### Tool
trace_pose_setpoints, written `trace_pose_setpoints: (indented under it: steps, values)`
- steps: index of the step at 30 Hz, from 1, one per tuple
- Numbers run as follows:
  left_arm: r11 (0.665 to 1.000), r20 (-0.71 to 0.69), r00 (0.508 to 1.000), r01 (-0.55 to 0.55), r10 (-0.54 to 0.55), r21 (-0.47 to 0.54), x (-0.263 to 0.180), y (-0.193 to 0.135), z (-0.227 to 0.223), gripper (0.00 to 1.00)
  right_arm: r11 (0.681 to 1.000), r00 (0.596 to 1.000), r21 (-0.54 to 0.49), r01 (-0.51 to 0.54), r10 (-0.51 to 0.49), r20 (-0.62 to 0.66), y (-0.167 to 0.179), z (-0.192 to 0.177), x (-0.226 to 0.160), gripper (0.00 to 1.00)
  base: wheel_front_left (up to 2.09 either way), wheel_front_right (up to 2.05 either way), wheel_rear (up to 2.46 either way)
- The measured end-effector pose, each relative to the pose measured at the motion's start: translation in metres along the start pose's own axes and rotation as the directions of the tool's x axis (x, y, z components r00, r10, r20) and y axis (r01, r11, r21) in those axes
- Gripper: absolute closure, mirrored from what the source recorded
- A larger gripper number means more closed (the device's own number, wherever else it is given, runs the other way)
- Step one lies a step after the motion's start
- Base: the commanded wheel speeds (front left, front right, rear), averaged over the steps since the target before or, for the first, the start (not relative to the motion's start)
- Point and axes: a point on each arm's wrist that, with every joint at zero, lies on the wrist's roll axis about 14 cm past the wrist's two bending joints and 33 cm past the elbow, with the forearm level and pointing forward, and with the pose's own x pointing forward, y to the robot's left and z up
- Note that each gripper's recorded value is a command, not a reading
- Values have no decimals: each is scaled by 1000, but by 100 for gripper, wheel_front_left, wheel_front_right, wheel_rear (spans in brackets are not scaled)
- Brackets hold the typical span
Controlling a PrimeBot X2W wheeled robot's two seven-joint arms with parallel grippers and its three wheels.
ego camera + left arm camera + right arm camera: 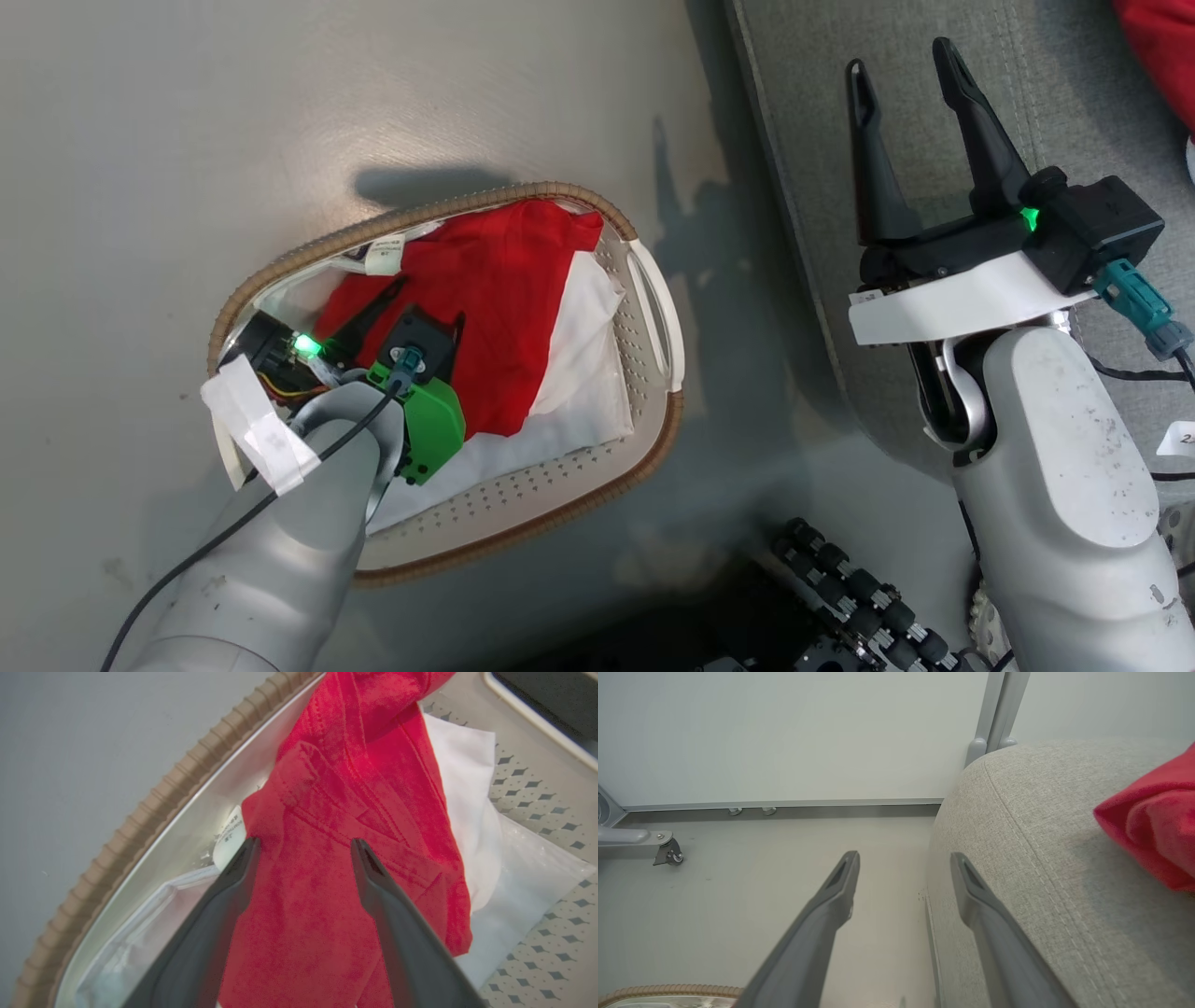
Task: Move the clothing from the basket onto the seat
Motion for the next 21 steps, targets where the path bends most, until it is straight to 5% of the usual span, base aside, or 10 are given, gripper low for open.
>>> trace_pose_setpoints:
  steps: [8, 21]
  values:
    - [998, -39, 998, -52, 53, 32, 21, 17, -18, 0, 1000, 998, 8, 25, -25, -56, -9, -27, 0, 0, 0, 0, 0]
    - [996, -93, 995, 46, -39, 74, 32, 2, -36, 0, 999, 996, 21, 31, -29, -80, -11, -42, 4, 0, 0, 0, 0]
